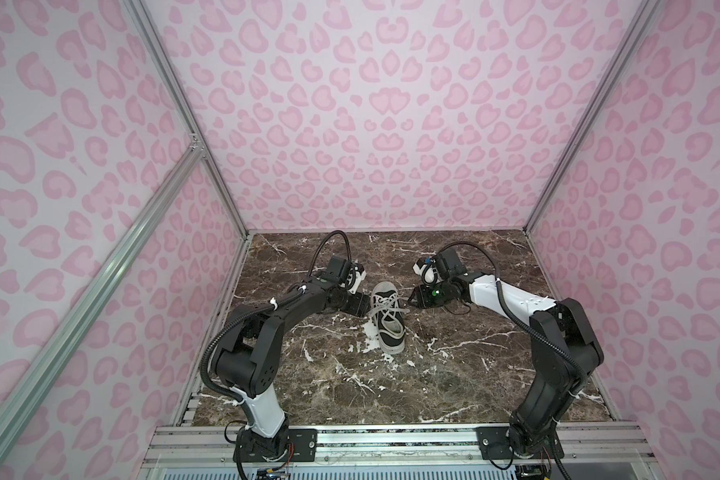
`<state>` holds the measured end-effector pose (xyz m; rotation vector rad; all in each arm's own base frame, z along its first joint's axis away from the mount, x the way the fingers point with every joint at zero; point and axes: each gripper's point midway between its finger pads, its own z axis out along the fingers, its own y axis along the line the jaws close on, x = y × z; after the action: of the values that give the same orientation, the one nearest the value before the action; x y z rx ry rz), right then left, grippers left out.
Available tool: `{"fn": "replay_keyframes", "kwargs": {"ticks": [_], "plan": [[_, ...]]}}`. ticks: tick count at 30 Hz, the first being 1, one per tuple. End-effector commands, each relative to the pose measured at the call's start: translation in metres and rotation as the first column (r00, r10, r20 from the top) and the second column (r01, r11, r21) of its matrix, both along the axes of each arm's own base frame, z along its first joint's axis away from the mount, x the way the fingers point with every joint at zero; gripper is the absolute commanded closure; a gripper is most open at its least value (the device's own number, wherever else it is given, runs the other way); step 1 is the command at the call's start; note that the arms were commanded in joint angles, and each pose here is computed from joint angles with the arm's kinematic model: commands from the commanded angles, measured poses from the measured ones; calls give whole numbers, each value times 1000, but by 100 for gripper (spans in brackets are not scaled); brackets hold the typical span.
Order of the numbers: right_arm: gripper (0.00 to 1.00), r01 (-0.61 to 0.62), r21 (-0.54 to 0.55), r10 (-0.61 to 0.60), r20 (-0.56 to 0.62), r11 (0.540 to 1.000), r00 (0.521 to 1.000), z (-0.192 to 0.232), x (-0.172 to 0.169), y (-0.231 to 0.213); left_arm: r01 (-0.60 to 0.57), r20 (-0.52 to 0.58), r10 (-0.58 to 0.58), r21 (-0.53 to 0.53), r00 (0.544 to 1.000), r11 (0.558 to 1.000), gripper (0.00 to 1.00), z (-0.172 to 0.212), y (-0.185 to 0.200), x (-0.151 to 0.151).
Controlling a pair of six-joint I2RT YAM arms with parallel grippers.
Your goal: Tie the shoes
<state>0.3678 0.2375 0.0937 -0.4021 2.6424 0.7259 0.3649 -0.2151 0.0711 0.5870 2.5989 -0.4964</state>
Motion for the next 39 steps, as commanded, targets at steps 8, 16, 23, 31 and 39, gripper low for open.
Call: {"fn": "replay_keyframes", "kwargs": {"ticks": [8, 16, 23, 31, 39], "plan": [[62, -206, -131, 217, 72, 970, 974, 15, -14, 34, -83, 97, 90, -72, 991, 994, 29, 16, 8, 19], [57, -248, -477, 399, 245, 843, 884, 37, -2, 63, -216, 53, 223, -116, 973, 969, 30, 25, 45, 6], [57, -346, -613, 555, 187, 711, 810, 26, -6, 84, -266, 3, 268, -112, 963, 957, 30, 17, 59, -9], [57, -379, -677, 627, 158, 631, 763, 15, -8, 103, -295, -13, 296, -124, 955, 947, 29, 15, 67, -15], [56, -383, -728, 660, 125, 568, 741, 2, 1, 108, -313, -18, 313, -119, 949, 942, 30, 11, 75, -21]]}}
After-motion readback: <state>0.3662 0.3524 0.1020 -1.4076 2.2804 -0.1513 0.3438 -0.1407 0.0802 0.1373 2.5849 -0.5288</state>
